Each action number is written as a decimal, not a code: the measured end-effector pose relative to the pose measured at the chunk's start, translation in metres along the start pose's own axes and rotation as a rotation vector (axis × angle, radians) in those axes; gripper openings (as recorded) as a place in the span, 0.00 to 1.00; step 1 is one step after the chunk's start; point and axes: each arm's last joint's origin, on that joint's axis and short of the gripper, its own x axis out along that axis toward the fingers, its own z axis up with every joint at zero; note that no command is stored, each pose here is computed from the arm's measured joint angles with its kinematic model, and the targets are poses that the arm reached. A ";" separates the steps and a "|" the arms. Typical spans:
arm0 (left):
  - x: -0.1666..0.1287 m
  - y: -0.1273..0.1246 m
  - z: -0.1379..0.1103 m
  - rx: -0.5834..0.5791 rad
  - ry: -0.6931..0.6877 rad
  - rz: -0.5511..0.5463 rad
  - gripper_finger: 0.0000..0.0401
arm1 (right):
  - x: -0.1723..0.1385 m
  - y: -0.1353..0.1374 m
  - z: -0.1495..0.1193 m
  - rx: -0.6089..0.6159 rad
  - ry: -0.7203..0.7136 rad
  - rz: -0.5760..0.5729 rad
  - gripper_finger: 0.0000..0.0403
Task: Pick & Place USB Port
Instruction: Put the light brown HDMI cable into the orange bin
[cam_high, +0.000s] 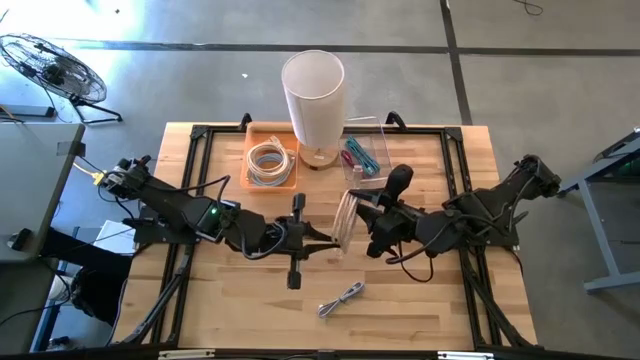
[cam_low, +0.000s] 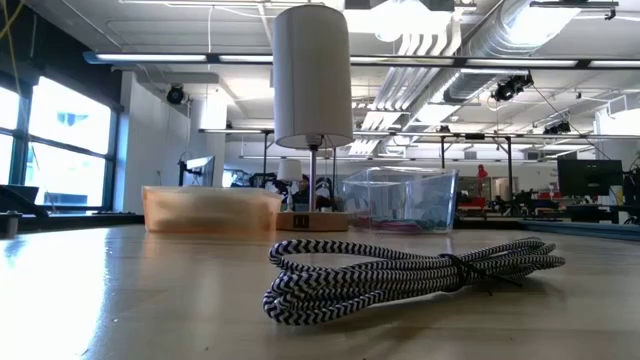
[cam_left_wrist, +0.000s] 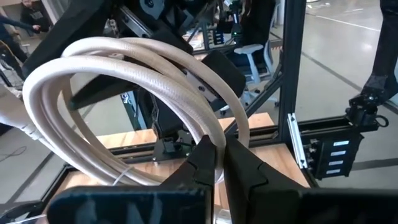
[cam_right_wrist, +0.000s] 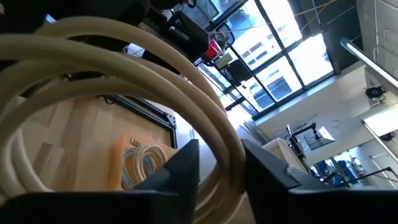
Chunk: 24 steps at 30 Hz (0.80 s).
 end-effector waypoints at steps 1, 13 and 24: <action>0.000 0.000 0.000 0.001 0.002 0.000 0.02 | 0.000 0.000 0.000 0.007 0.000 0.002 0.29; -0.009 0.008 0.003 0.029 0.025 0.084 0.02 | -0.005 -0.003 -0.002 -0.036 0.091 -0.133 0.37; -0.050 0.032 -0.007 0.130 0.276 0.290 0.02 | -0.051 -0.025 -0.007 -0.001 0.133 -0.257 0.40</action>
